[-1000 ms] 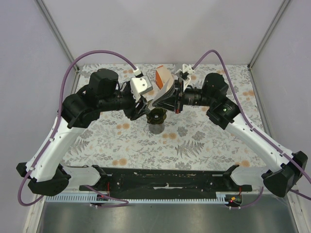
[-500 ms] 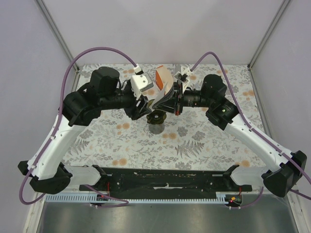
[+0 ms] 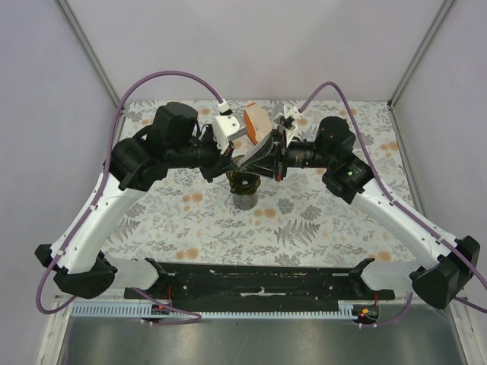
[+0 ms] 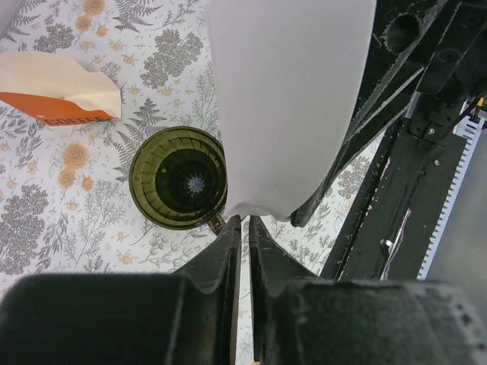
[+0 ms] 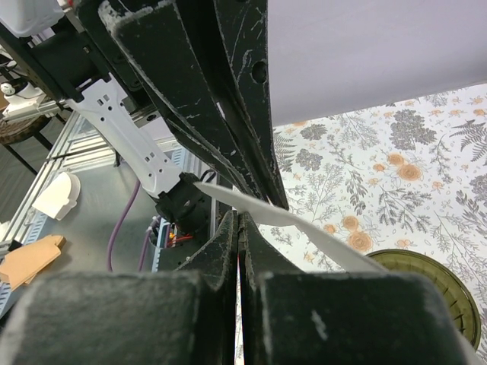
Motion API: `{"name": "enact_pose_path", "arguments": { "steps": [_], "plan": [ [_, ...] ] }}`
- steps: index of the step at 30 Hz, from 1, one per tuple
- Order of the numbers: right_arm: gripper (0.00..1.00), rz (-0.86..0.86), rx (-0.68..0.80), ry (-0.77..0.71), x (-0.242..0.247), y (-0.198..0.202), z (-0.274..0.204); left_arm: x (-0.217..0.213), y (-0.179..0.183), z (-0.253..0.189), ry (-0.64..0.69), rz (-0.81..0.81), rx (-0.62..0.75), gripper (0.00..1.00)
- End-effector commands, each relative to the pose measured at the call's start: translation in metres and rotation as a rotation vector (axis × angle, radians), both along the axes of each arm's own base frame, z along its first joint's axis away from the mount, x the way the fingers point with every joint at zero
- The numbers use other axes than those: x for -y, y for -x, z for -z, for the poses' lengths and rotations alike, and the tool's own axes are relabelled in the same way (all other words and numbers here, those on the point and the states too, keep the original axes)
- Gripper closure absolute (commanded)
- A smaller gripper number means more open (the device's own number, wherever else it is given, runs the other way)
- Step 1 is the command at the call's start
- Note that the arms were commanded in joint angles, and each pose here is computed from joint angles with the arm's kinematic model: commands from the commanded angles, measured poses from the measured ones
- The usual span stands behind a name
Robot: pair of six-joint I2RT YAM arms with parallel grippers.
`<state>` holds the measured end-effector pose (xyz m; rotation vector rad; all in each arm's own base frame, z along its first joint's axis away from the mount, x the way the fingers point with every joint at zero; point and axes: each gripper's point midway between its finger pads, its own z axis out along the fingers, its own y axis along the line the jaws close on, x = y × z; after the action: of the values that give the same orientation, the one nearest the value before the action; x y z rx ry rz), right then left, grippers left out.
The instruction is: Place the coffee filter in the dripper
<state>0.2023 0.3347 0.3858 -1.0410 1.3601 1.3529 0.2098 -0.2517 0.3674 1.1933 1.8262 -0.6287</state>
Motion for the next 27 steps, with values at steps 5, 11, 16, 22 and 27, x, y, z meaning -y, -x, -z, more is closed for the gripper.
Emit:
{"name": "enact_pose_path", "arguments": {
  "steps": [5, 11, 16, 22, 27],
  "plan": [
    [1.00, 0.011, 0.043, -0.016, 0.008, -0.005, -0.005, -0.001, 0.006, -0.022, 0.058, 0.012, 0.034, 0.98],
    [1.00, 0.011, 0.033, -0.007, 0.009, -0.008, -0.001, -0.004, 0.002, -0.023, 0.043, 0.007, 0.061, 0.94],
    [1.00, -0.011, 0.028, 0.000, 0.007, -0.007, 0.003, -0.004, 0.005, -0.024, 0.035, 0.032, 0.076, 0.70],
    [1.00, -0.028, 0.013, 0.006, 0.004, -0.010, 0.006, -0.004, 0.006, -0.020, 0.033, 0.038, 0.061, 0.52],
    [1.00, -0.066, 0.027, 0.009, 0.005, -0.003, 0.006, -0.005, 0.006, -0.025, 0.039, 0.033, 0.076, 0.52]
  ]
}}
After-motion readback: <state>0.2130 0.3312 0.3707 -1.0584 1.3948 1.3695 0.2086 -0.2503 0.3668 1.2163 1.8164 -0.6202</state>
